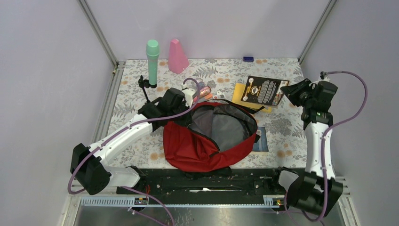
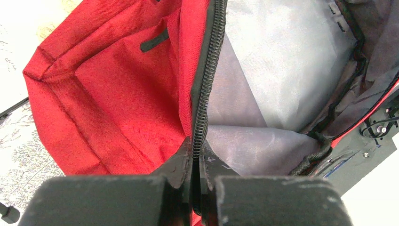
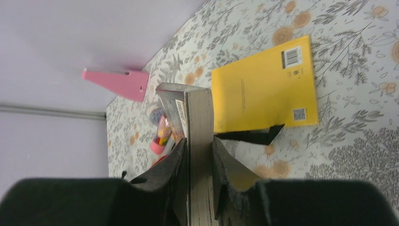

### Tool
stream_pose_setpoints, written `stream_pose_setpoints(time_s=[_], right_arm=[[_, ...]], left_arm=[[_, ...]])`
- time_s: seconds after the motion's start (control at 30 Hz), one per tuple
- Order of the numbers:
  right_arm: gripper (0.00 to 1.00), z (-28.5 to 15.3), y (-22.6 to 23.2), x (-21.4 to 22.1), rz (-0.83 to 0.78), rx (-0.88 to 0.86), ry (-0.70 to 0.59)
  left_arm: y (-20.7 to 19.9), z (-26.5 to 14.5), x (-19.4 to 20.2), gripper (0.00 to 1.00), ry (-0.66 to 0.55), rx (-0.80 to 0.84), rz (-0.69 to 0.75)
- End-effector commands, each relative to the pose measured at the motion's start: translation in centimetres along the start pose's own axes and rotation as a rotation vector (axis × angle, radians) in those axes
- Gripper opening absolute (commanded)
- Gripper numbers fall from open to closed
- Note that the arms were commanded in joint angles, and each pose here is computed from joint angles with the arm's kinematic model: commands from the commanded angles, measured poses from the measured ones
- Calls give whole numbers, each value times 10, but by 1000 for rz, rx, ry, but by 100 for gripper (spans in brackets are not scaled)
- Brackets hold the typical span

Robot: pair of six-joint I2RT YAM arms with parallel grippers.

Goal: Pack the student bag
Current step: Pick up the book from the center of the board, then place the book in the student bag.

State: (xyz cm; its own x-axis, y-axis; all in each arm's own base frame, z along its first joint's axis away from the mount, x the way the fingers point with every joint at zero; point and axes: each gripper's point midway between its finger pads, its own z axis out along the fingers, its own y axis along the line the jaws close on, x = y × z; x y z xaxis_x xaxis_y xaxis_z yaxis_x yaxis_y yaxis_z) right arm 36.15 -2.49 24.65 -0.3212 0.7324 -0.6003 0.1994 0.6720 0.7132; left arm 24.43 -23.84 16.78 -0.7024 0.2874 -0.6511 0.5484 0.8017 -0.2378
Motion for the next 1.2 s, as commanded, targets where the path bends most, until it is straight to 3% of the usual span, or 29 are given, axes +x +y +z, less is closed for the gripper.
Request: stream_pose_setpoints(time_s=[0.0, 0.4, 0.77, 1.17], right_arm=[[0, -32, 28, 30, -43, -96, 106], [0, -61, 25, 140, -121, -87, 357], [0, -60, 24, 190, -63, -104, 507], [0, -43, 58, 208, 64, -191, 522]], left_arm=[[2, -22, -24, 0, -99, -19, 13], [-14, -40, -58, 0, -171, 29, -6], [-7, -29, -52, 0, -167, 12, 16], [-16, -33, -48, 0, -183, 69, 22]])
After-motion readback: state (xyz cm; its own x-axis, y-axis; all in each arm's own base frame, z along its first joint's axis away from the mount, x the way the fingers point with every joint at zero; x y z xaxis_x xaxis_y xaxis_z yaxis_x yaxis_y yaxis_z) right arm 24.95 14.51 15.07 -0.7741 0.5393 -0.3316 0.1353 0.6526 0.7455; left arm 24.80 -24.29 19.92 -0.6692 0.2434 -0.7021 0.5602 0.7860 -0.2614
